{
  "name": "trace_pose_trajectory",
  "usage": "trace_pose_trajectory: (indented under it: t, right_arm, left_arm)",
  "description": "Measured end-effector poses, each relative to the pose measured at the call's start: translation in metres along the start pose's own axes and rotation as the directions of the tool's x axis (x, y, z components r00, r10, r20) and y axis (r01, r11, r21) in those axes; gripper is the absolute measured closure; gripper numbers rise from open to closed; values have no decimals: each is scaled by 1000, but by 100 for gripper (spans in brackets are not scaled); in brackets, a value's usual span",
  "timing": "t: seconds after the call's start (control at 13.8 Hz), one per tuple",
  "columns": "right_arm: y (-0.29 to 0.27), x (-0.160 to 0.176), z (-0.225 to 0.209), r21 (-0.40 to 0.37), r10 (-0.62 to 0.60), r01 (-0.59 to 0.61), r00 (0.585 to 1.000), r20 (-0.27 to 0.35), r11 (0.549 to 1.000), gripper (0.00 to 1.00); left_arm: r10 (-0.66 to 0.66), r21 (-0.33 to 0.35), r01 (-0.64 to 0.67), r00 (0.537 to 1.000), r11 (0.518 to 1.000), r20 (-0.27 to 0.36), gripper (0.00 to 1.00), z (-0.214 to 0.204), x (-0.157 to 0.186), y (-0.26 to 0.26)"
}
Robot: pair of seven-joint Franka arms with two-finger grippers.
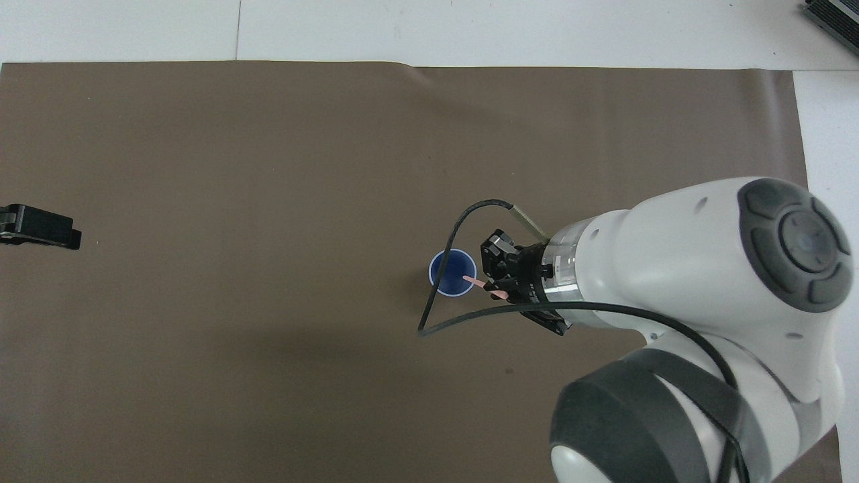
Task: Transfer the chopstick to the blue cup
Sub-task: 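Lower the pink stick into the blue cup and open the right gripper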
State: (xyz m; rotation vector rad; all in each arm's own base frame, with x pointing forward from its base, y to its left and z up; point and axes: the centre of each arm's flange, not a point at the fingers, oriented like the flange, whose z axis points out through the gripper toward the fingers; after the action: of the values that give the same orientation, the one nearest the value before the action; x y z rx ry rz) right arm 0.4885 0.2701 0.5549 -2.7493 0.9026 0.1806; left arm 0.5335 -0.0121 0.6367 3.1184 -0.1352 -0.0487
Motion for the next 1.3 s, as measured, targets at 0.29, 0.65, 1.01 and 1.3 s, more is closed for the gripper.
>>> trace_pose_trajectory:
  t: [0.29, 0.65, 1.01, 1.3]
  right_arm:
    - [-4, 12, 16, 24, -69, 69, 998, -15, 997, 92]
    - [-10, 1, 51, 42, -97, 98, 995, -32, 994, 92]
    - [-9, 7, 58, 25, -157, 161, 981, -110, 987, 92]
    - [-9, 8, 58, 21, -173, 176, 978, -114, 984, 78]
  left_arm:
    - [-1, 0, 1, 1000, 1000, 0, 0, 0, 0, 0]
    - [0, 1, 0, 1000, 1000, -7, 0, -3, -2, 0]
    - [1, 1, -1, 1000, 1000, -7, 0, -3, -2, 1]
    - [0, 1, 0, 1000, 1000, -8, 0, -4, -2, 0]
